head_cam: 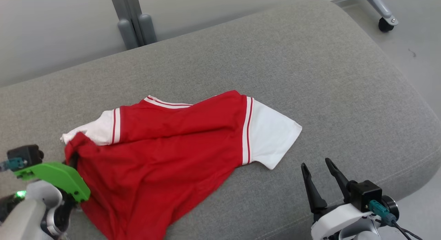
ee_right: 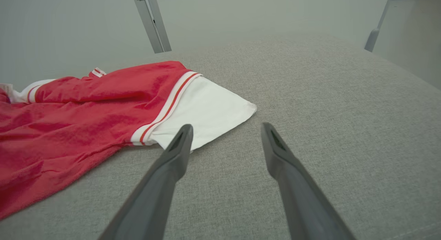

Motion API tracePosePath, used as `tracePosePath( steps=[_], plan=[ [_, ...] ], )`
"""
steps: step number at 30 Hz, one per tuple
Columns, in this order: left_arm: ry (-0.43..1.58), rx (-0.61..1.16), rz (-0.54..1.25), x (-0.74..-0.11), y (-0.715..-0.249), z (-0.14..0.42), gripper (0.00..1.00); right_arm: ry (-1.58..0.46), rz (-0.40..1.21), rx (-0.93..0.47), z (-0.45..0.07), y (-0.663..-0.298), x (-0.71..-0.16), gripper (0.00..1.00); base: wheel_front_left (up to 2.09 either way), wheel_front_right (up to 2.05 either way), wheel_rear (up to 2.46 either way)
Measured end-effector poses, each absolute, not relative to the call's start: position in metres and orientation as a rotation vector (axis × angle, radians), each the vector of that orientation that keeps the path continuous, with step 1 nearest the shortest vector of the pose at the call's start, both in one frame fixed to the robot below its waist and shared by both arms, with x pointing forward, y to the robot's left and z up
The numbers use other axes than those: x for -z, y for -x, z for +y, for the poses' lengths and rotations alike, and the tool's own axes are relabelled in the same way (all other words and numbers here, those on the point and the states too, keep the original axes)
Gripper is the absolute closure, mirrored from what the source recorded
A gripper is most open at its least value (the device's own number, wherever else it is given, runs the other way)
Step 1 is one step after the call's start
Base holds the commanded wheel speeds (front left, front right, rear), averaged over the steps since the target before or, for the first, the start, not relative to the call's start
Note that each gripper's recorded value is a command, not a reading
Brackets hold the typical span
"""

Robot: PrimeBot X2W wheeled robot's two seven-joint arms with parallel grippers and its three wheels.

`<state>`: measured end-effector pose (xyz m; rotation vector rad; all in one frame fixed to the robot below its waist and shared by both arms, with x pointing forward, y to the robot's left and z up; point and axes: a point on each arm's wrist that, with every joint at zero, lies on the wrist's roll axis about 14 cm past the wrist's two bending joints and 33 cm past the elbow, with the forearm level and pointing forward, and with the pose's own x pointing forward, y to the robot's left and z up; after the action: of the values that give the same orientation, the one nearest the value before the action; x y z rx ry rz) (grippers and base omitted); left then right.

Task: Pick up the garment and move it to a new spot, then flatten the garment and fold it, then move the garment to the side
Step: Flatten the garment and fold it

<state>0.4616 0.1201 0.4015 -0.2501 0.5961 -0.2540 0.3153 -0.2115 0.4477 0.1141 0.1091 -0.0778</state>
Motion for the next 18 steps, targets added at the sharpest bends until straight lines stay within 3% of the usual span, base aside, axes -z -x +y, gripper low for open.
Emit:
tracePosePath(
  steps=[11, 12, 13, 14, 18],
  plan=[
    [0.007, 0.185, 0.372, -0.449, -0.558, 0.15, 1.0, -0.093, 0.135, 0.087, -0.216, -0.326, -0.443, 0.0, 0.0, 0.0, 0.0],
    [0.007, 0.185, 0.387, -0.444, -0.56, 0.148, 0.83, -0.091, 0.135, 0.092, -0.218, -0.326, -0.443, 0.0, 0.0, 0.0, 0.0],
    [0.011, 0.187, 0.41, -0.436, -0.559, 0.145, 0.45, -0.09, 0.138, 0.097, -0.22, -0.325, -0.442, 0.0, 0.0, 0.0, 0.0],
    [0.015, 0.192, 0.435, -0.428, -0.557, 0.142, 0.0, -0.09, 0.142, 0.103, -0.221, -0.323, -0.441, 0.0, 0.0, 0.0, 0.0],
    [0.039, 0.2, 0.409, -0.426, -0.555, 0.136, 0.0, -0.093, 0.138, 0.122, -0.226, -0.319, -0.442, 0.0, 0.0, 0.0, 0.0]
  ],
)
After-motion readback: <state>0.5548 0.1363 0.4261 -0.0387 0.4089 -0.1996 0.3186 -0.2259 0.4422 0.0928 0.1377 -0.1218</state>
